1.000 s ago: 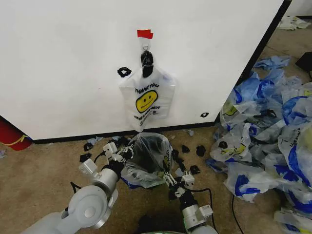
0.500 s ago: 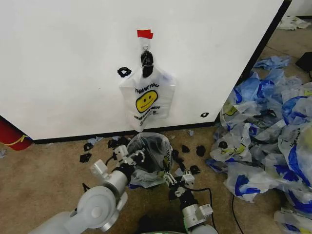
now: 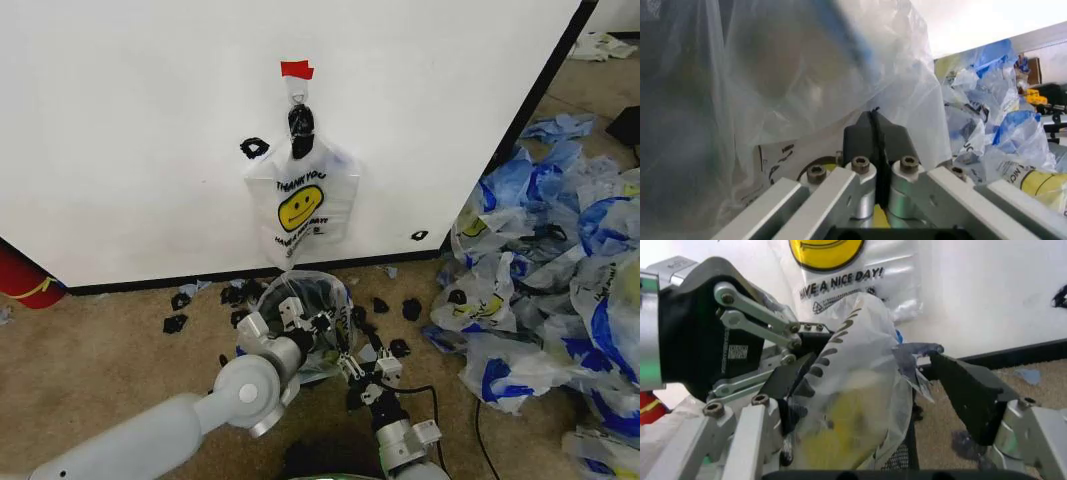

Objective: Pick up the garbage bag from the wall and place it over the trash bin.

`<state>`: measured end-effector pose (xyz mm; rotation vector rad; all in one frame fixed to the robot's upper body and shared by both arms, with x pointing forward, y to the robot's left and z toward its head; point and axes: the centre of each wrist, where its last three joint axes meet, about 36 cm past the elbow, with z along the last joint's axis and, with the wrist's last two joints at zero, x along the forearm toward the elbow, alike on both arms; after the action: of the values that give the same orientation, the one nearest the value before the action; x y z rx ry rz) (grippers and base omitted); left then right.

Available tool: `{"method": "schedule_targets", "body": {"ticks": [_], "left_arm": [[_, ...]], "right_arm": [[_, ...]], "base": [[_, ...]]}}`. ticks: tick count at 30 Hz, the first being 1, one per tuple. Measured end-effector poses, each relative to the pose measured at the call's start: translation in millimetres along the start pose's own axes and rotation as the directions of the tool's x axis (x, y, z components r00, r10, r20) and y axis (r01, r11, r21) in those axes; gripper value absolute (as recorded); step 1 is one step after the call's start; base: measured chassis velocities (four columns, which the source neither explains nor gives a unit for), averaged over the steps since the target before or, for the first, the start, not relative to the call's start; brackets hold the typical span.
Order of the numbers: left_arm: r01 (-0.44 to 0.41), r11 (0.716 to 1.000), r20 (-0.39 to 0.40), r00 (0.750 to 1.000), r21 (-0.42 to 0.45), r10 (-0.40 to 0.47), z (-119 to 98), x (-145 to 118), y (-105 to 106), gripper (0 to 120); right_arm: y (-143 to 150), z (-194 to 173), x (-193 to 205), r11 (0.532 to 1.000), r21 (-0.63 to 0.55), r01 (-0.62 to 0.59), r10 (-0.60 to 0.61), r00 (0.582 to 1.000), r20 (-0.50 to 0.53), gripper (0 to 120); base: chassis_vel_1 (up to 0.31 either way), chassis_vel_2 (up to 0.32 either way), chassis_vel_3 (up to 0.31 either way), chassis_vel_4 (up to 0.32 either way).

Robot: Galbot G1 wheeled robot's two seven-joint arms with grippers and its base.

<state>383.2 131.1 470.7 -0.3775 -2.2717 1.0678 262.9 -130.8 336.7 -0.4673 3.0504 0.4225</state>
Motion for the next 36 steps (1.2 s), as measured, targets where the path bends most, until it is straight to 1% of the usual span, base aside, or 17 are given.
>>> {"method": "schedule_targets", "body": {"ticks": [9, 11, 17, 24, 29, 36], "left_arm": [[-0.018, 1.000, -0.004, 1.000, -0.021, 0.018, -2.0, -1.5, -7.4, 0], [-0.032, 0.999, 0.005, 0.999, -0.039, 0.032, -6.2, -2.9, -11.2, 0], [-0.031, 0.999, 0.004, 0.999, -0.043, 0.031, -8.4, -0.8, -11.8, 0], [-0.032, 0.998, -0.021, 0.999, -0.047, 0.031, -3.2, -0.4, -16.2, 0], [-0.032, 0.998, -0.037, 0.999, -0.052, 0.030, -0.4, -3.6, -19.4, 0], [-0.022, 0.998, -0.062, 0.998, -0.060, 0.018, 9.4, -11.5, -19.4, 0]], "right_arm": [[-1.5, -0.1, -3.7, 1.000, 0.007, 0.002, -0.002, 1.000, 0.004, 64], [-1.0, 0.2, -3.2, 1.000, 0.006, 0.001, -0.002, 1.000, 0.002, 64], [-1.4, 0.2, -1.8, 1.000, 0.007, 0.001, -0.001, 1.000, 0.000, 64], [-1.5, -2.2, -4.6, 1.000, 0.011, -0.001, 0.001, 1.000, 0.001, 63], [-1.0, -3.2, -5.4, 1.000, 0.013, -0.003, 0.003, 1.000, 0.000, 62], [-1.0, -5.4, -5.4, 1.000, 0.012, -0.010, 0.010, 1.000, 0.003, 61]], "base": [[0.000, 0.000, 0.000, 0.000], [0.000, 0.000, 0.000, 0.000], [0.000, 0.000, 0.000, 0.000], [0.000, 0.000, 0.000, 0.000], [0.000, 0.000, 0.000, 0.000], [0.000, 0.000, 0.000, 0.000]]}}
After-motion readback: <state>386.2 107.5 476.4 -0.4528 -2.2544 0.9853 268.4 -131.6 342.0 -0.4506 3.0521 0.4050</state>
